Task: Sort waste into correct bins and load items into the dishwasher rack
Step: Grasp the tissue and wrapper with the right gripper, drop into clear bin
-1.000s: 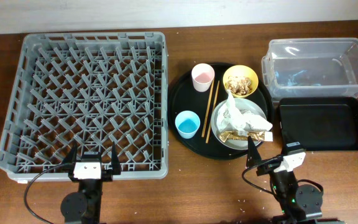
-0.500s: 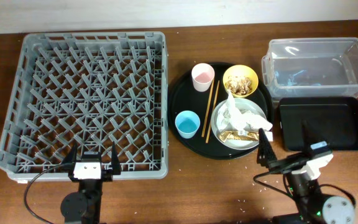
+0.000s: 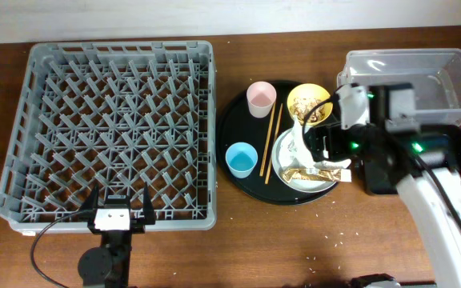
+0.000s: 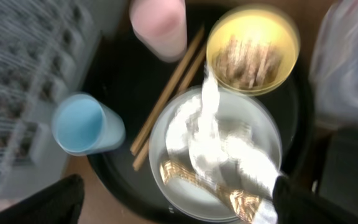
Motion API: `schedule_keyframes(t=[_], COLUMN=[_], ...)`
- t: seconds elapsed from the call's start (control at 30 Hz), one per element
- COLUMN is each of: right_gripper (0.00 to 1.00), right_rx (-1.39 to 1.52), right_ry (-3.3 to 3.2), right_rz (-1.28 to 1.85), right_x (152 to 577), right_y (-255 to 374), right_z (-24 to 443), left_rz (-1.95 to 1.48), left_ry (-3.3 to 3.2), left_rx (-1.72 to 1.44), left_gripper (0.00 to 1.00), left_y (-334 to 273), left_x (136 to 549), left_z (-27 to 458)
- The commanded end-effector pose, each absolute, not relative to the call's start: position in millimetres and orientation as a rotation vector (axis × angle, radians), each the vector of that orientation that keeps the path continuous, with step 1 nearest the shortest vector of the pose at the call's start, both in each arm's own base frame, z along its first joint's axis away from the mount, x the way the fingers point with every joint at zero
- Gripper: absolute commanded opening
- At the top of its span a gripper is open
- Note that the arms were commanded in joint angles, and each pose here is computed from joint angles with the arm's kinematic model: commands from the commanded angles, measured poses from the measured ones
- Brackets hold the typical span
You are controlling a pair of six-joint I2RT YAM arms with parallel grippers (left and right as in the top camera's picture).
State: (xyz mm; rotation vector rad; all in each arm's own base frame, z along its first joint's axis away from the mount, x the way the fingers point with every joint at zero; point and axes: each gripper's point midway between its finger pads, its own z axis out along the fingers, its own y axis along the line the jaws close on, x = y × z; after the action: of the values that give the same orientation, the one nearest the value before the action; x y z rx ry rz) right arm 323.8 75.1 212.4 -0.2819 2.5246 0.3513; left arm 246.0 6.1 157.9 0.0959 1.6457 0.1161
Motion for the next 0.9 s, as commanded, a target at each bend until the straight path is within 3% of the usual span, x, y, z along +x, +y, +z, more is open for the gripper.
schedule_keyframes(t=[0.0, 0.2, 0.43, 0.47, 0.63, 0.73, 0.87], right_gripper=[0.96, 0.98, 0.97, 0.92, 0.04, 0.04, 0.04], right_rx=[-0.394, -0.550, -0.585, -0.592, -0.577, -0.530, -0.425], right_ry=[2.746, 3.047, 3.049, 3.048, 3.055, 3.059, 2.981], right_rz=[0.280, 0.164, 0.093, 0.093, 0.102, 0.125, 0.191], right_x=[326.1, 327.6, 341.3, 341.0, 339.2, 340.4, 361.0], right_y=[68.3, 51.8, 51.9, 53.6, 61.0, 63.8, 74.2], right_z=[149.6, 40.9, 12.2, 12.2, 12.3, 25.9, 117.0], left_rz=[0.125, 0.125, 0.125, 0.125, 0.125, 0.125, 0.125], left_ry=[1.646, 1.646, 1.646, 1.646, 1.646, 1.646, 1.646], left_rx=[0.113, 0.113, 0.112, 0.112, 0.113, 0.112, 0.112], left_gripper=[1.00, 1.00, 1.00, 1.00, 1.00, 1.00, 1.00], left_y=[5.0, 5.0, 5.0, 5.0, 5.0, 5.0, 5.0], left_x=[245.9, 245.9, 245.9, 245.9, 245.9, 245.9, 245.9], left_z=[156.6, 156.6, 156.7, 156.7, 156.7, 156.7, 156.7])
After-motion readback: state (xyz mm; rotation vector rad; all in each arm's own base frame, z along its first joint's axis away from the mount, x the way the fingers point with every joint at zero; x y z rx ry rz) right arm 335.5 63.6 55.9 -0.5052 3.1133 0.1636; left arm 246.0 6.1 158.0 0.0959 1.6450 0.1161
